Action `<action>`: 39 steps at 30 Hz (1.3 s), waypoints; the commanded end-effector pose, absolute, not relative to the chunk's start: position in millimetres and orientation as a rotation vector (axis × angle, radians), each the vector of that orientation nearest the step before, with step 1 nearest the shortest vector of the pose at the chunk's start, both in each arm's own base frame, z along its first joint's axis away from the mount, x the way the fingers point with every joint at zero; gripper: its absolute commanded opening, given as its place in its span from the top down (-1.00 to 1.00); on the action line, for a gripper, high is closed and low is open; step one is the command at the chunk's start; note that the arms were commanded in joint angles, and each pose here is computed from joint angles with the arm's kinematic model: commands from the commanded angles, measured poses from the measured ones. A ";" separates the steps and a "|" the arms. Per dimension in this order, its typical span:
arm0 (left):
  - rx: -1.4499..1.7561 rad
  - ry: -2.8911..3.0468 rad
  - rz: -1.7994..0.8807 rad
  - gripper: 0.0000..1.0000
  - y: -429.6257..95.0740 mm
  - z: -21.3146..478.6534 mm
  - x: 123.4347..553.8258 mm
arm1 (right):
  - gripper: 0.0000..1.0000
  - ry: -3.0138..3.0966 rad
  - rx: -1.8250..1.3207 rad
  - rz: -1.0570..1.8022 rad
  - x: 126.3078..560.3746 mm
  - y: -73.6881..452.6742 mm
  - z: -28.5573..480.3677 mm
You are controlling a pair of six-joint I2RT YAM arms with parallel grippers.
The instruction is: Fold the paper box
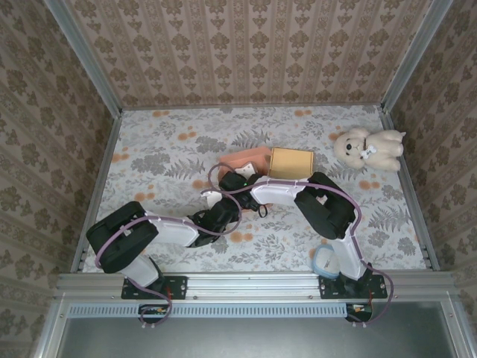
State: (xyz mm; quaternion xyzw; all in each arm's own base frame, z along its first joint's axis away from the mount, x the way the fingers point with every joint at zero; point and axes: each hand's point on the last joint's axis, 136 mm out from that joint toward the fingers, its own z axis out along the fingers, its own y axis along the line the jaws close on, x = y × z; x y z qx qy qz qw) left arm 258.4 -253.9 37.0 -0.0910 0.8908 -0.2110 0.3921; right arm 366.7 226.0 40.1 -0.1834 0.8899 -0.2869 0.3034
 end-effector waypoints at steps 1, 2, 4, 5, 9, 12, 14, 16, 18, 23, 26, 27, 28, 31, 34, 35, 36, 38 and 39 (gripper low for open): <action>-0.162 2.302 -0.459 0.41 -248.5 23.7 253.1 | 0.62 2.496 -0.720 -1.034 324.9 181.1 -21.9; -0.165 2.301 -0.463 0.41 -248.6 23.9 253.1 | 0.62 2.505 -0.723 -1.029 323.6 180.4 -25.9; -0.171 2.300 -0.470 0.40 -248.1 23.5 252.5 | 0.62 2.531 -0.730 -1.020 320.6 177.9 -35.9; -0.173 2.300 -0.471 0.40 -248.0 23.5 252.3 | 0.62 2.542 -0.730 -1.022 319.7 175.5 -40.8; -0.170 2.298 -0.473 0.40 -248.2 25.0 252.4 | 0.62 2.541 -0.712 -1.058 319.8 170.7 -44.4; -0.169 2.300 -0.466 0.40 -246.8 24.5 251.7 | 0.64 2.498 -0.671 -1.091 324.6 167.5 -32.1; -0.174 2.297 -0.464 0.41 -245.6 24.8 251.9 | 0.72 2.458 -0.636 -1.115 329.0 164.6 -20.2; -0.176 2.297 -0.463 0.40 -245.6 24.6 252.1 | 0.75 2.439 -0.630 -1.113 331.7 165.9 -14.6; -0.174 2.299 -0.461 0.41 -245.7 23.9 252.4 | 0.73 2.435 -0.630 -1.106 333.7 167.2 -12.1; -0.171 2.299 -0.460 0.40 -246.9 24.2 253.2 | 0.52 2.517 -0.627 -0.889 327.8 183.8 -23.9; -0.170 2.297 -0.461 0.40 -247.2 25.2 253.9 | 0.31 2.546 -0.592 -0.711 324.4 196.7 -19.3; -0.171 2.298 -0.460 0.40 -247.2 25.3 253.9 | 0.30 2.545 -0.583 -0.674 323.8 199.2 -15.1; -0.171 2.298 -0.459 0.40 -247.2 25.6 254.0 | 0.30 2.542 -0.569 -0.639 323.4 201.0 -9.1; -0.171 2.299 -0.456 0.40 -246.7 25.9 254.4 | 0.29 2.529 -0.533 -0.544 322.0 204.2 8.3; -0.172 2.297 -0.453 0.40 -246.2 26.5 254.9 | 0.23 2.511 -0.494 -0.431 319.6 208.3 27.9; -0.172 2.296 -0.451 0.40 -245.6 27.3 255.0 | 0.20 2.504 -0.483 -0.390 318.1 209.7 35.0; -0.171 2.296 -0.448 0.40 -245.3 27.3 255.0 | 0.20 2.496 -0.472 -0.357 317.0 210.7 40.9; -0.170 2.291 -0.445 0.40 -244.8 29.7 255.6 | 0.14 2.480 -0.450 -0.288 313.5 212.5 53.8; -0.169 2.291 -0.440 0.40 -244.1 29.8 255.5 | 0.10 2.473 -0.438 -0.252 312.1 213.7 59.3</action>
